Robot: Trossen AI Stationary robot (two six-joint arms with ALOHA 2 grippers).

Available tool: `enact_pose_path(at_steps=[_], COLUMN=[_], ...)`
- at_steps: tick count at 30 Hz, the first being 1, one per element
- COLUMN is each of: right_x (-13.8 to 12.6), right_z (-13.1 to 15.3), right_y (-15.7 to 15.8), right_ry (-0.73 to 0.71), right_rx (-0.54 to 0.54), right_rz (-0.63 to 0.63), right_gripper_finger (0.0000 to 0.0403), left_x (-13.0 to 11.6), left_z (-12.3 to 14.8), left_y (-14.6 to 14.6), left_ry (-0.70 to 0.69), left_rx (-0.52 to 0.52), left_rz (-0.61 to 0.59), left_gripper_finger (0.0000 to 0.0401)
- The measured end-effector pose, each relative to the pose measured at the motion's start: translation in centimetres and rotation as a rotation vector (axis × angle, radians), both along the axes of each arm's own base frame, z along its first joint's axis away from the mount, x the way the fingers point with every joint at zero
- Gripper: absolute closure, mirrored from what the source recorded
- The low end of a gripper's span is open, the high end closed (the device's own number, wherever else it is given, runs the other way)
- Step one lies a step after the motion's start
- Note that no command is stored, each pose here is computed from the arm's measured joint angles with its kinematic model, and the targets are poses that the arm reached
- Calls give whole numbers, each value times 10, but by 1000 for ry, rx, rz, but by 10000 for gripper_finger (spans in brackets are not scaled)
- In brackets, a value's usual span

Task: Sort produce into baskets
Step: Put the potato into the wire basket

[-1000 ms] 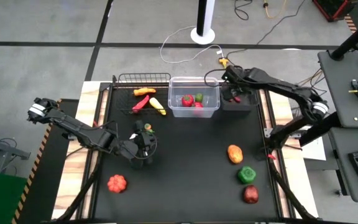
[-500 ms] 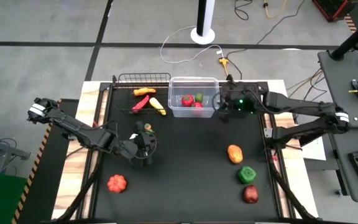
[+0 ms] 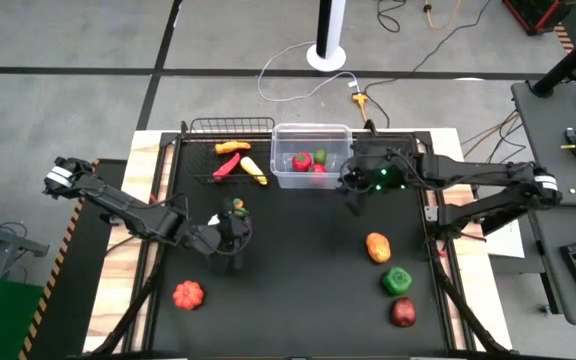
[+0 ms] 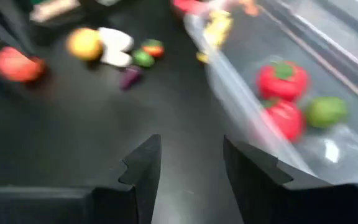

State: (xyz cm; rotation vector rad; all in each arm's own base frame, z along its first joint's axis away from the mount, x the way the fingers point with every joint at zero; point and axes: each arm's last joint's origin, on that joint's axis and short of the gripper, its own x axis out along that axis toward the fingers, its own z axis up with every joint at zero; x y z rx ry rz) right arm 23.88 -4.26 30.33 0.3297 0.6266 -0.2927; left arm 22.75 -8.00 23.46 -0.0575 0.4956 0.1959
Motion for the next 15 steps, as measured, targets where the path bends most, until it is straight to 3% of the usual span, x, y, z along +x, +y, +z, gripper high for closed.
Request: enact_pose_path(at_steps=[5,8,11,15], right_x=[6,9,17,31], right_z=[6,4,-5,-14], right_y=[25,39,49,67], right_ry=[-60,-57,-26,-42], right_rx=[-40,-52,-34,-45], right_rz=[154,220,255,331], right_gripper_finger=[234,238,242,243], left_x=[-5,-7,-12,-19], left_z=[21,36,39,43], left_y=[-7,-10,-7,0], left_ry=[-98,-206,-205,-207], left_rx=[-134,-134,-93,-44], left_rz=[-278,-423,-422,-267], left_gripper_finger=[401,401,401,401])
